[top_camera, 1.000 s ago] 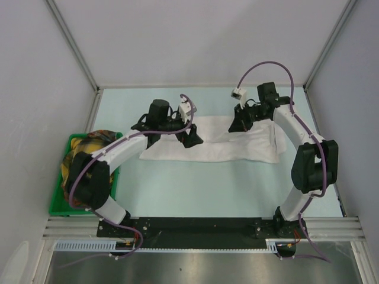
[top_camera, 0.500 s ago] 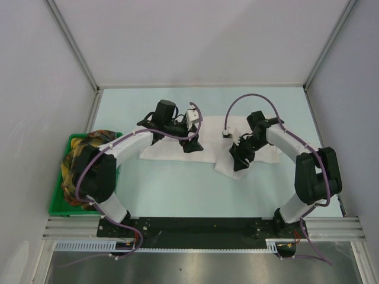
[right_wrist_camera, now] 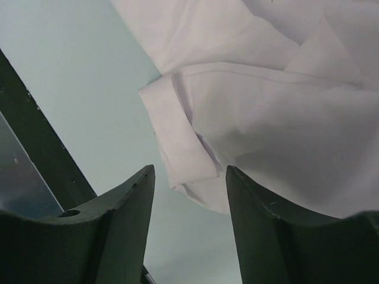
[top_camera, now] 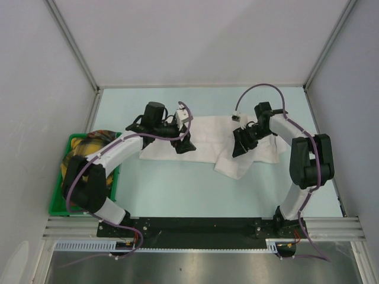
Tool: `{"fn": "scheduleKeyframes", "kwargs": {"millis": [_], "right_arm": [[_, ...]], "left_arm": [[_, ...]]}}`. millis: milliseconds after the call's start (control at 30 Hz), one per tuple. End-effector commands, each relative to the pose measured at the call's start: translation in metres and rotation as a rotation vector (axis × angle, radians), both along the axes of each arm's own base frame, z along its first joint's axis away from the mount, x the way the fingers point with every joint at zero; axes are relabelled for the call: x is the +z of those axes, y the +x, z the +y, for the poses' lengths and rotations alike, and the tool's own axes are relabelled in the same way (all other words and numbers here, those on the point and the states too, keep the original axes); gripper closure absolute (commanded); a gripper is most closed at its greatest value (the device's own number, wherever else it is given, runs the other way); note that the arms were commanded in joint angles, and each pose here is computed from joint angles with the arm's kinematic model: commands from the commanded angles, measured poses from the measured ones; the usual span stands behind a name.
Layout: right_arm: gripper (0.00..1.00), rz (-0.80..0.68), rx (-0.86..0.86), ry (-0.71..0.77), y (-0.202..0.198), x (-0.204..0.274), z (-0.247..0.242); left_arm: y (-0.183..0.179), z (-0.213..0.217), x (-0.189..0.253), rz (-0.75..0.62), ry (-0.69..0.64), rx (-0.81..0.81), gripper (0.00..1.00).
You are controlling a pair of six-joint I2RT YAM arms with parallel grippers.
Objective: Fold and stack the long sleeve shirts
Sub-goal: Fold the shirt
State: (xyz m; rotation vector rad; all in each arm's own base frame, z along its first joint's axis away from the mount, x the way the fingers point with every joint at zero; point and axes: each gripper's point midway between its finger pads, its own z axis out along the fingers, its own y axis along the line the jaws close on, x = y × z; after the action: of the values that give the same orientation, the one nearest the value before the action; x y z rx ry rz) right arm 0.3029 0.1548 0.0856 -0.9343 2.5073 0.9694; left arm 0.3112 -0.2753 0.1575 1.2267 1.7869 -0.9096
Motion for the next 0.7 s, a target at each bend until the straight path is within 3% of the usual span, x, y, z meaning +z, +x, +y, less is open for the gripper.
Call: {"fn": "scheduleKeyframes", "kwargs": {"millis": [0, 400, 667], "right_arm": [[0.44, 0.038, -0.011, 0.016, 0.003, -0.006, 0.012], [0.43, 0.071, 0.045, -0.104, -0.013, -0.059, 0.021], [0.48, 0.040, 0.082, -0.091, -0.024, -0.047, 0.028]], "left_arm": [[-0.002, 0.011, 0.026, -0.043, -0.032, 0.034, 0.01], [-0.005, 0.029, 0.028, -0.057, -0.014, 0.080, 0.01], [-0.013, 0.038, 0.025, -0.050, -0.006, 0.092, 0.01]]}}
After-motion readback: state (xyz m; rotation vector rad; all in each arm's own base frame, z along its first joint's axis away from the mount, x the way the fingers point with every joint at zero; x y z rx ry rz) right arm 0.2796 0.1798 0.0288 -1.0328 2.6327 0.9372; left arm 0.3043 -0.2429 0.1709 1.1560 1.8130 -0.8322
